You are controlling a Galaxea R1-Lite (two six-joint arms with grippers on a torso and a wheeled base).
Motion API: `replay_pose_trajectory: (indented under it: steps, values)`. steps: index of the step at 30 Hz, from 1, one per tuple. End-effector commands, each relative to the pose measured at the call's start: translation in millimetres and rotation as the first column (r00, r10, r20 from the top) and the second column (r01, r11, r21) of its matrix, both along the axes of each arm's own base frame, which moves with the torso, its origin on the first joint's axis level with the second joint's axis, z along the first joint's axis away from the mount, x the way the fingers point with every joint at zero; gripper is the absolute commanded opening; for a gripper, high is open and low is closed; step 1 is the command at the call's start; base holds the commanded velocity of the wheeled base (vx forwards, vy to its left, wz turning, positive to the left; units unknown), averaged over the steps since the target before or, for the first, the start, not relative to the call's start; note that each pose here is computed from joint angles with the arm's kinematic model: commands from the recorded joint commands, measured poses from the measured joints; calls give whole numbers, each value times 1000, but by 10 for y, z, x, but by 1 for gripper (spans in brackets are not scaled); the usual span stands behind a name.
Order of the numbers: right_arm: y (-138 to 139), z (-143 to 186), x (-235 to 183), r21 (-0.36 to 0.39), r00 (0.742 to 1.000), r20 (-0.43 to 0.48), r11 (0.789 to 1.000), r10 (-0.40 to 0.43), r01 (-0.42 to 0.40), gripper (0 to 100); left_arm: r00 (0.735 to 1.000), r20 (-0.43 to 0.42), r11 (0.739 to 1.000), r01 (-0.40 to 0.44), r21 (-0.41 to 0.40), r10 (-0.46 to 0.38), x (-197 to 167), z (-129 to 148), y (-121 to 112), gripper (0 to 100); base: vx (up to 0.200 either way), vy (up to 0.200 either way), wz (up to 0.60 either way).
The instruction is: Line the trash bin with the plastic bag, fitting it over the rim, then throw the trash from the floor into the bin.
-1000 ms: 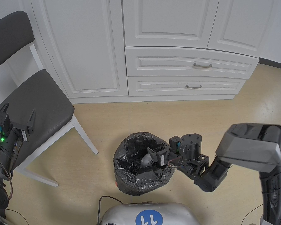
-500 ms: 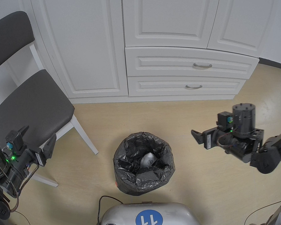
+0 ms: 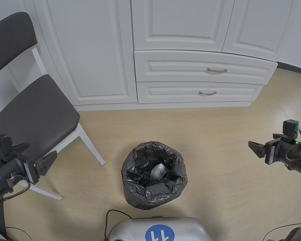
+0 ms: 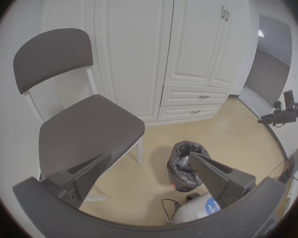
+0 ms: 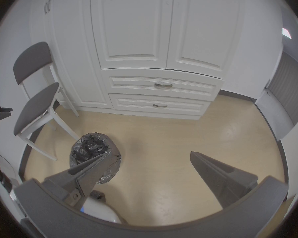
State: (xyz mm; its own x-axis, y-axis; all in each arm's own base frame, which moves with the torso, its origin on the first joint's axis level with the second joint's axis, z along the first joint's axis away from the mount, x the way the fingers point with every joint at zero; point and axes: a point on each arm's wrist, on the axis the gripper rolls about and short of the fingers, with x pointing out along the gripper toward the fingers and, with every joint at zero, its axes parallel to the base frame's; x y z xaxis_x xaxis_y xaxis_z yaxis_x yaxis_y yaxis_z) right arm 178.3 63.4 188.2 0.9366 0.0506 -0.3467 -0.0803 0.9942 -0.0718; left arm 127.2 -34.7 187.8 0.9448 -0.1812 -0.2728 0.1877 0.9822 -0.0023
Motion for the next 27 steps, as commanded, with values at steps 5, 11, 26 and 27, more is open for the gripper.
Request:
replay_pose_trajectory:
  steps: [5, 11, 26, 27]
  values:
    - [-496, 311, -1055, 211, 980, 173, 976, -96, 59, 100, 968, 241, 990, -36, -134, 68, -748, 665, 254, 100, 0, 0, 0]
    - [-625, 387, -1375, 250, 929, 309, 960, -202, 126, 100, 940, 317, 985, -86, -149, 129, -916, 768, 310, 100, 0, 0, 0]
    - [-753, 21, -2447, 329, 779, 549, 935, -302, 130, 100, 847, 446, 956, -236, -174, 290, -1740, 599, 391, 100, 0, 0, 0]
    - [-742, 1, -2452, 330, 774, 540, 929, -331, 166, 100, 843, 446, 953, -250, -172, 302, -1787, 582, 385, 100, 0, 0, 0]
